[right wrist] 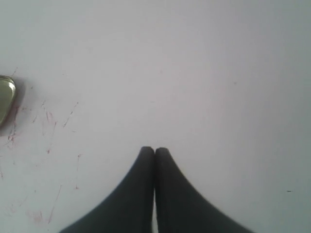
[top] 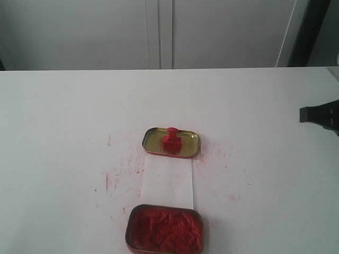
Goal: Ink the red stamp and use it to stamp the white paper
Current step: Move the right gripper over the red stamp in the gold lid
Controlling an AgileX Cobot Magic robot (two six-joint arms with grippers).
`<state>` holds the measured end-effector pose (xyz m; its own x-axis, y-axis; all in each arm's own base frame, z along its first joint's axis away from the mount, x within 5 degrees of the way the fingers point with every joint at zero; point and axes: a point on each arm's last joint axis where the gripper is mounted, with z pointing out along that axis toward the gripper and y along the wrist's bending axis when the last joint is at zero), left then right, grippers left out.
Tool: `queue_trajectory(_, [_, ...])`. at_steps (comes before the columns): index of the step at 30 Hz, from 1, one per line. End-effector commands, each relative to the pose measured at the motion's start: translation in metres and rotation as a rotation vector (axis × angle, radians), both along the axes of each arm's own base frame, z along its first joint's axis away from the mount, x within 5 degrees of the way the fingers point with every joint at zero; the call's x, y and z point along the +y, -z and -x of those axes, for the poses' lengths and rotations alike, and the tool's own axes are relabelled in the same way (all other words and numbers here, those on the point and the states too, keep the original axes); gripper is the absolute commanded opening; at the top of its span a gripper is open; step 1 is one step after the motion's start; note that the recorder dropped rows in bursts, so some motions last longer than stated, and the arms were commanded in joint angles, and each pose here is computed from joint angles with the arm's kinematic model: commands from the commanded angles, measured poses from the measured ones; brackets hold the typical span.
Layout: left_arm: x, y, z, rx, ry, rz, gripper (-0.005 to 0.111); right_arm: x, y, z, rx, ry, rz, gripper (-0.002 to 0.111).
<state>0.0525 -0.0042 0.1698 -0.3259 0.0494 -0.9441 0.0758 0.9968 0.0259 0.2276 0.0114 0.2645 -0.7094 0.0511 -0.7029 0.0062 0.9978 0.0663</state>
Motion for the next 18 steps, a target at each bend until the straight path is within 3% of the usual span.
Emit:
queue_trajectory(1, [0.0, 0.001, 0.0, -0.003, -0.005, 0.004, 0.0, 0.012, 0.003, -0.02, 0.061, -0.066, 0.018, 0.0])
queue_trajectory(10, [0.0, 0.001, 0.0, -0.003, -0.005, 0.004, 0.0, 0.034, 0.024, -0.081, 0.22, -0.142, 0.037, 0.0])
queue_trajectory(18, [0.0, 0.001, 0.0, -0.003, -0.005, 0.004, 0.0, 0.043, 0.037, -0.119, 0.264, -0.19, 0.038, 0.0])
